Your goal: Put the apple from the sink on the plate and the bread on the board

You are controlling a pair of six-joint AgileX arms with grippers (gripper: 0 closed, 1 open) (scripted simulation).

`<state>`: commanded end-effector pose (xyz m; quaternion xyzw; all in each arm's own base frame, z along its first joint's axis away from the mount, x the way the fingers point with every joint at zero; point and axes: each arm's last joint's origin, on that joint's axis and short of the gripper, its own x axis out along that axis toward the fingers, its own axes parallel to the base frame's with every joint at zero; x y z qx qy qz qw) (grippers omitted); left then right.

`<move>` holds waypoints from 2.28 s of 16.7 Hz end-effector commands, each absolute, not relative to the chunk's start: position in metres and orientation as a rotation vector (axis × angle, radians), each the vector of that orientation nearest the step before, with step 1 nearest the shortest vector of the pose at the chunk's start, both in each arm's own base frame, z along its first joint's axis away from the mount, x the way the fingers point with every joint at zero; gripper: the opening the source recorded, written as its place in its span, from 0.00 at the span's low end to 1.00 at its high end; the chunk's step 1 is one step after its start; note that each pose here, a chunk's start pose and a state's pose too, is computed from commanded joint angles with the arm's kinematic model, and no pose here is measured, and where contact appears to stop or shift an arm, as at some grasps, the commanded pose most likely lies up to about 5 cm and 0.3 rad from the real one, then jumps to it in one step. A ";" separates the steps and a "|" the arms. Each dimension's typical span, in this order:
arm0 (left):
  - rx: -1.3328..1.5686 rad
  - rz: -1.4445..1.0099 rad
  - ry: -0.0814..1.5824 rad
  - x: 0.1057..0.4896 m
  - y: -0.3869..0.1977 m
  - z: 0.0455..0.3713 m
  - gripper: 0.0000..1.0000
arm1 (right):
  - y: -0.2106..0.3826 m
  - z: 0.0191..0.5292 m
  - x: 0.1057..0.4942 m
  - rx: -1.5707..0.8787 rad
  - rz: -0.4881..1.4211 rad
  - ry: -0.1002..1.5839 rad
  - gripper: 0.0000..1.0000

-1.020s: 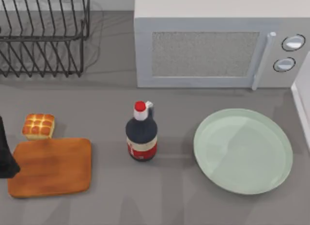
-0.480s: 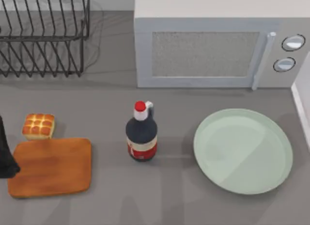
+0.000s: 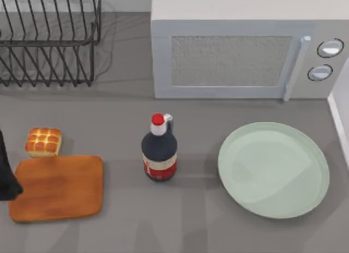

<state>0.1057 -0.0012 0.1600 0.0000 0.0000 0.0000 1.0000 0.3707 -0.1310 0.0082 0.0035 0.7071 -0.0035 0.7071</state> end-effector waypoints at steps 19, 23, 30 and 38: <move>0.000 0.000 0.000 0.106 -0.001 0.160 1.00 | -0.131 0.008 0.371 0.008 -0.008 1.571 0.00; 0.000 0.000 0.000 0.106 -0.001 0.160 1.00 | -0.131 0.008 0.371 0.008 -0.008 1.571 0.00; 0.000 0.000 0.000 0.106 -0.001 0.160 1.00 | -0.133 0.084 0.379 0.015 -0.011 1.532 0.00; 0.000 0.000 0.000 0.106 -0.001 0.160 1.00 | -0.131 0.133 0.377 0.015 -0.013 1.526 0.00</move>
